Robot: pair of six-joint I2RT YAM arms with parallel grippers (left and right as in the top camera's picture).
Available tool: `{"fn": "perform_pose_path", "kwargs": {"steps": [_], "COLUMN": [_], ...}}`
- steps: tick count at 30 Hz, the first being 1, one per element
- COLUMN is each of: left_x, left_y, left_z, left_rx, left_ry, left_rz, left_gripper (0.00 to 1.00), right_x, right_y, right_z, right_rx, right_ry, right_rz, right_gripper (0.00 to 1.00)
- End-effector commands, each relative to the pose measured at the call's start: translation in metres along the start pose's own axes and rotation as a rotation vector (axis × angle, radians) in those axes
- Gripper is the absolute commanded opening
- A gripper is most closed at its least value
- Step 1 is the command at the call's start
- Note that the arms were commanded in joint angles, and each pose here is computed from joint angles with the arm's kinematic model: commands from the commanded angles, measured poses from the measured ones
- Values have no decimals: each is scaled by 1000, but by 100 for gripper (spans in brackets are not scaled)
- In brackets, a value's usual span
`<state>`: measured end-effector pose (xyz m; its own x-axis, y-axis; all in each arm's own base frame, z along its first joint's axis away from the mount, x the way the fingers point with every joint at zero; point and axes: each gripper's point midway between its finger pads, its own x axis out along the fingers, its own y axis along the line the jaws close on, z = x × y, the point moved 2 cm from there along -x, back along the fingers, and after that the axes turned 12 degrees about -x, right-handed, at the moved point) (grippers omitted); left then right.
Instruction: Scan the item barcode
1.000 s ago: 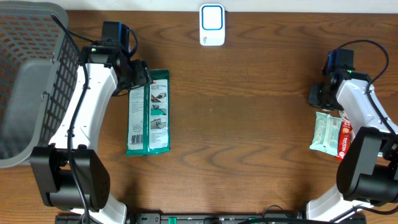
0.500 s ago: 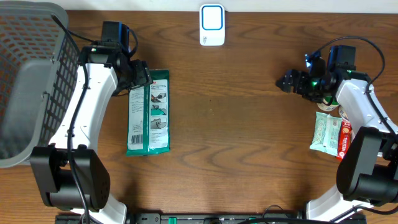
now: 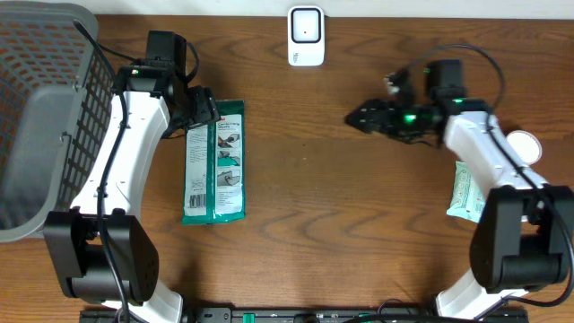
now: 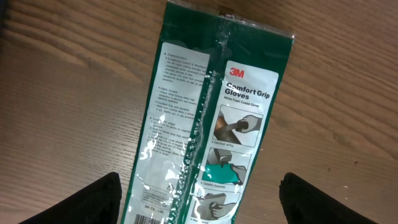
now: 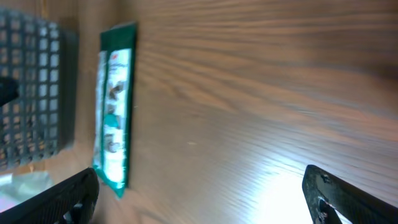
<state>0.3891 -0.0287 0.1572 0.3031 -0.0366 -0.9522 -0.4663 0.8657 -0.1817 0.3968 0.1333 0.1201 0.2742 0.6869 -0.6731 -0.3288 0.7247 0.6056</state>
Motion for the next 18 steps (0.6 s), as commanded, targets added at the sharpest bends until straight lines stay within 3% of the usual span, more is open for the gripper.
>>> {"fn": "perform_pose_path", "kwargs": {"steps": [1,7,10,13,15,18], "left_x": [-3,-3,-4,-3,-2,2], "left_y": [4,3,-5,8,22,39], "left_z": [1,2,19,5,3,2], "left_rx": [2,3,5,116,113,54], "left_ry": [-11,-17,-97,-36,-36,-49], "left_rz": [9,8,-24,37,118,212], "left_gripper": [81,81,81,79,44,12], "right_x": [23,57,65,67,66,66], "right_y": [27,72,80,80,80,79], "right_z": [-6,-22,-31,-34,-36,-36], "right_rx": [57,-34,-94,-101,-97,-96], "right_ry": [35,90,116,129,134,135], "right_rz": [7,9,-14,-36,-37,-44], "right_gripper": [99,99,99,99,99,99]}}
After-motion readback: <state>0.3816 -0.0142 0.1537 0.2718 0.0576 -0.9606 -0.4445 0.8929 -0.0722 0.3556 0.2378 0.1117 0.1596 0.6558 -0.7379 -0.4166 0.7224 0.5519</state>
